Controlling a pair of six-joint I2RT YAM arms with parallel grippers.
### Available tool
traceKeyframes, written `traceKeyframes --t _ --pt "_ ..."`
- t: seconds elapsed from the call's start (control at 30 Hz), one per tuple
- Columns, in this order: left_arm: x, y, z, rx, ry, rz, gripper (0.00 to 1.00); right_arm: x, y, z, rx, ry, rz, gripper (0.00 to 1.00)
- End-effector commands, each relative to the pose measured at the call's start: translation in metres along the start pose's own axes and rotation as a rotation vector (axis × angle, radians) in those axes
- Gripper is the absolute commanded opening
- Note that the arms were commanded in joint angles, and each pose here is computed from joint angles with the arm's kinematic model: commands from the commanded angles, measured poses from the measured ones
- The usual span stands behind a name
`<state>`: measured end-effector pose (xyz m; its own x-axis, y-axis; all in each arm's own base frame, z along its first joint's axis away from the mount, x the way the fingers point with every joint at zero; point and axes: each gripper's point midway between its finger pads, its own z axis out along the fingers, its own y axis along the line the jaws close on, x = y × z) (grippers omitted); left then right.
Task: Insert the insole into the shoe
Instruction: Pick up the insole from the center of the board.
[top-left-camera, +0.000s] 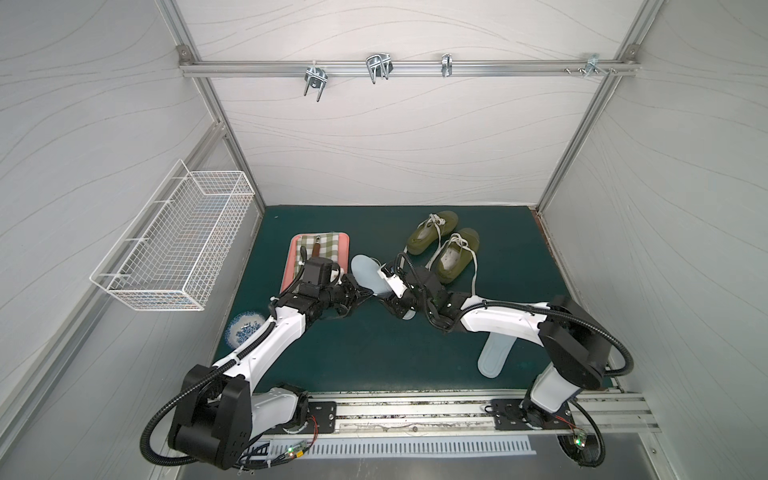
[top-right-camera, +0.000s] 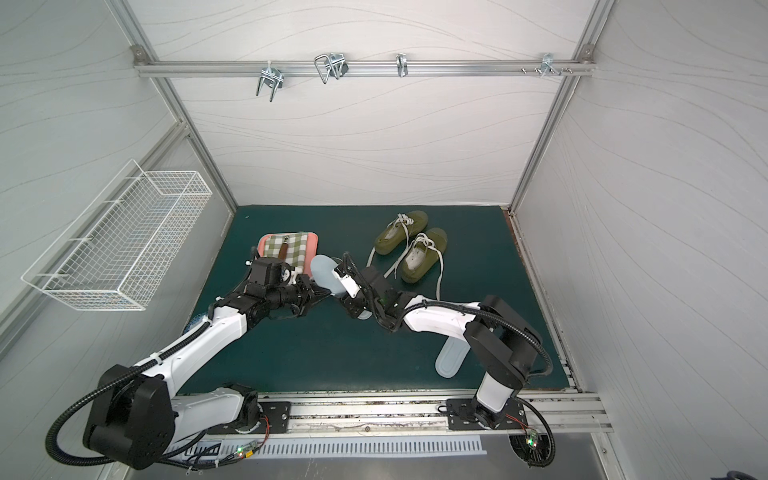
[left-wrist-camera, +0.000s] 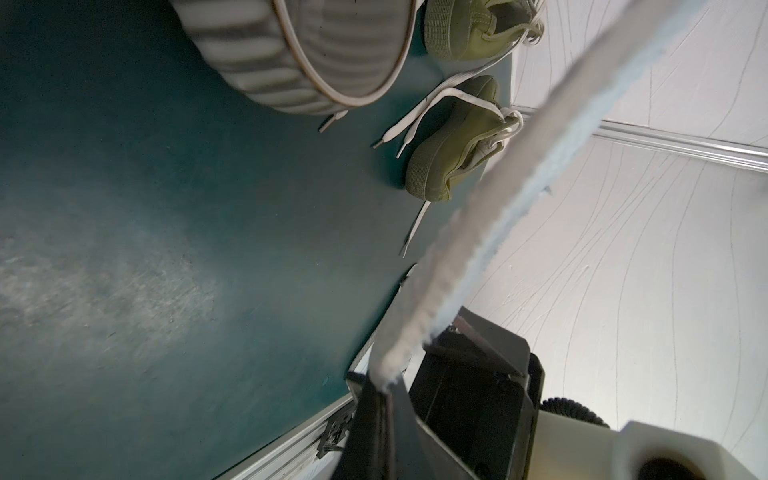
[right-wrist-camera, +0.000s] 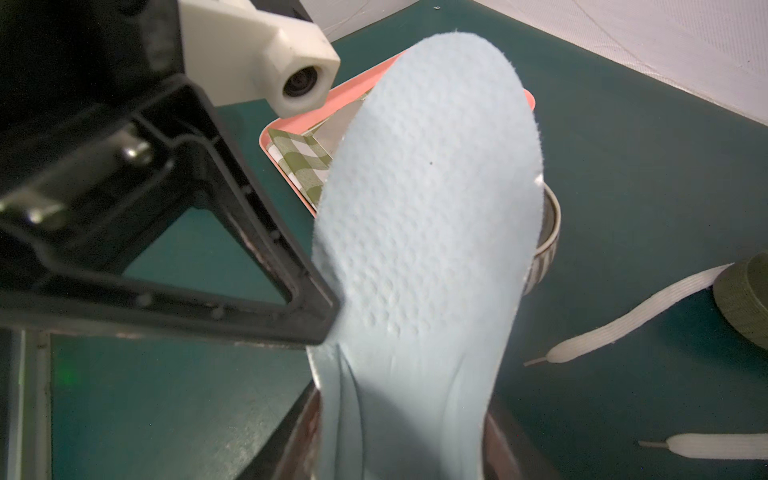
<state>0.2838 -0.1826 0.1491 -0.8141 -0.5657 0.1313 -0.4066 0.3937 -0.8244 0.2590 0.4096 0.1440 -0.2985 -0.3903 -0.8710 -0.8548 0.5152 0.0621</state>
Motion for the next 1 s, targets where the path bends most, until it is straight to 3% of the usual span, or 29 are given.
traceKeyframes --t 0.0,0.13,0.23,0.37,0.53,0.7,0.77,0.97 --pt "0.002 -0.021 -0.002 0.077 0.019 0.022 0.14 0.005 -0.002 -0.001 -0.007 0.013 0.003 0.48" --pt "0.001 -0.023 -0.003 0.071 0.022 0.037 0.43 0.007 -0.008 -0.005 -0.007 0.045 0.045 0.46" --pt "-0.001 -0.024 -0.007 0.046 0.012 0.065 0.52 0.012 -0.016 -0.011 0.010 0.075 0.076 0.44" --pt "-0.004 -0.025 -0.015 -0.019 -0.012 0.132 0.56 0.016 -0.032 -0.027 0.046 0.102 0.122 0.41" --pt "-0.022 -0.007 -0.037 -0.345 -0.105 0.366 0.59 0.018 -0.062 -0.063 0.124 0.130 0.189 0.40" --pt "-0.042 -0.004 -0.039 -0.582 -0.112 0.550 0.59 0.027 -0.099 -0.109 0.235 0.135 0.273 0.40" --pt "-0.047 -0.012 -0.031 -0.623 -0.105 0.596 0.59 0.029 -0.109 -0.126 0.260 0.129 0.297 0.40" --pt "-0.059 -0.050 0.012 -0.583 -0.088 0.665 0.59 0.035 -0.132 -0.165 0.326 0.116 0.368 0.41"
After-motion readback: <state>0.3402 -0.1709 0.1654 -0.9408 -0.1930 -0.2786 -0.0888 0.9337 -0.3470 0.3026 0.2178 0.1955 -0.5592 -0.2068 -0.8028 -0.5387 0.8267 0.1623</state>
